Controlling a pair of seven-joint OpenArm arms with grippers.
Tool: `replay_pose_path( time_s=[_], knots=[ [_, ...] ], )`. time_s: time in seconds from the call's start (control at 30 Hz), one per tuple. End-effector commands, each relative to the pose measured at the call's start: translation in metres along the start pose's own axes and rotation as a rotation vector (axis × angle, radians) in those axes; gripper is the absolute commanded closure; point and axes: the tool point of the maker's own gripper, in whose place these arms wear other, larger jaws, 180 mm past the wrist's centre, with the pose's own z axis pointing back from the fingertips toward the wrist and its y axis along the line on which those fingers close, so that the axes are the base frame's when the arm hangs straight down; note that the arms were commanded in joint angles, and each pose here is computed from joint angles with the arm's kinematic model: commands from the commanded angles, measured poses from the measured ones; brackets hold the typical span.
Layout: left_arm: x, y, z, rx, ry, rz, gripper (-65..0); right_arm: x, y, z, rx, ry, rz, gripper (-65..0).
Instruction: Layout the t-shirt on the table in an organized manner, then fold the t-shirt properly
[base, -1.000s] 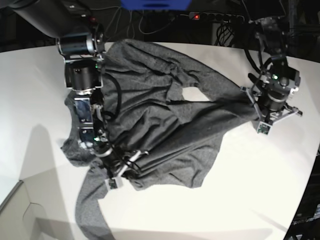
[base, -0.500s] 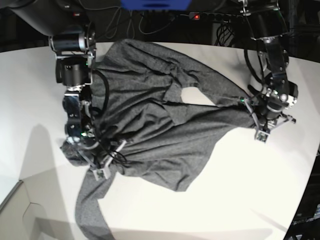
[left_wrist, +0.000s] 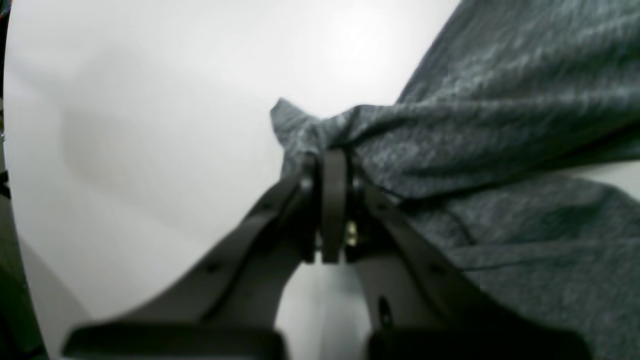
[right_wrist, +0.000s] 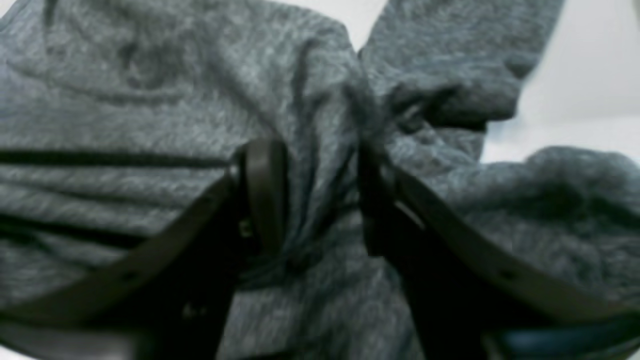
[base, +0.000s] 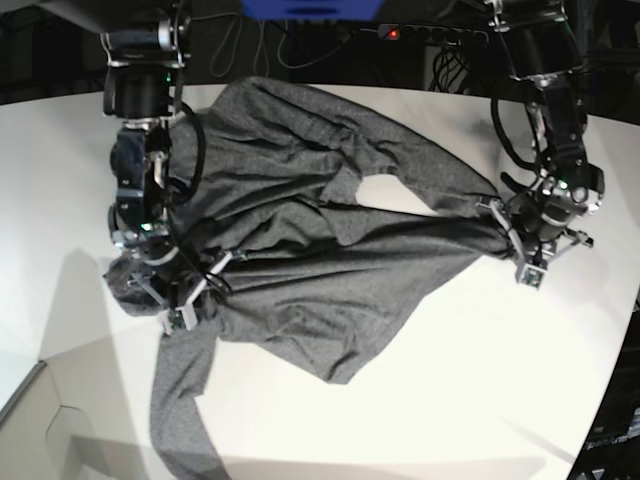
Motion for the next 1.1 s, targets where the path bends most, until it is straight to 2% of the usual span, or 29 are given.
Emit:
replay_pose_path(
  time_s=[0.0,0.2,0.4,0.5,0.7,0.83,0.93,1.07],
  knots=[
    [0.024,0.014,0.009,0.041,-0.073,-0.01,0.0,0.028,-0.006,0.005,-0.011,-0.084,0.013,-26.6],
    [0.046,0.011,0.025,0.066,-0.101,-0.011,-0.1,0.034,-0.002,0.034,-0.033,-0.143,0.045,-31.7],
    [0.066,0.001,0.035,0.067,-0.162,0.002,-0.4,0.026,-0.013,0.058,-0.08,-0.16,0.031,-32.6],
    [0.072,0.003,0.033,0.068,-0.168,0.007,-5.2,0.01,-0.008,0.063,-0.073,-0.135,0.032,-32.4],
    [0.038,-0.008,0.014,0.02,-0.078,0.029,-17.3,-0.014,0.001,0.066,-0.061,-0.093,0.003,-32.5],
    [0.036,-0.006,0.015,0.024,-0.073,0.033,-28.4,-0.015,0.002,0.07,-0.064,-0.091,0.007,-32.6],
    [0.04,0.015,0.026,0.079,-0.107,0.083,-34.1,-0.014,0.001,0.076,-0.069,-0.097,0.019,-32.7],
    [0.065,0.025,0.035,0.079,-0.204,0.169,-34.6,-0.013,-0.005,0.083,-0.088,-0.103,0.027,-32.7]
  ],
)
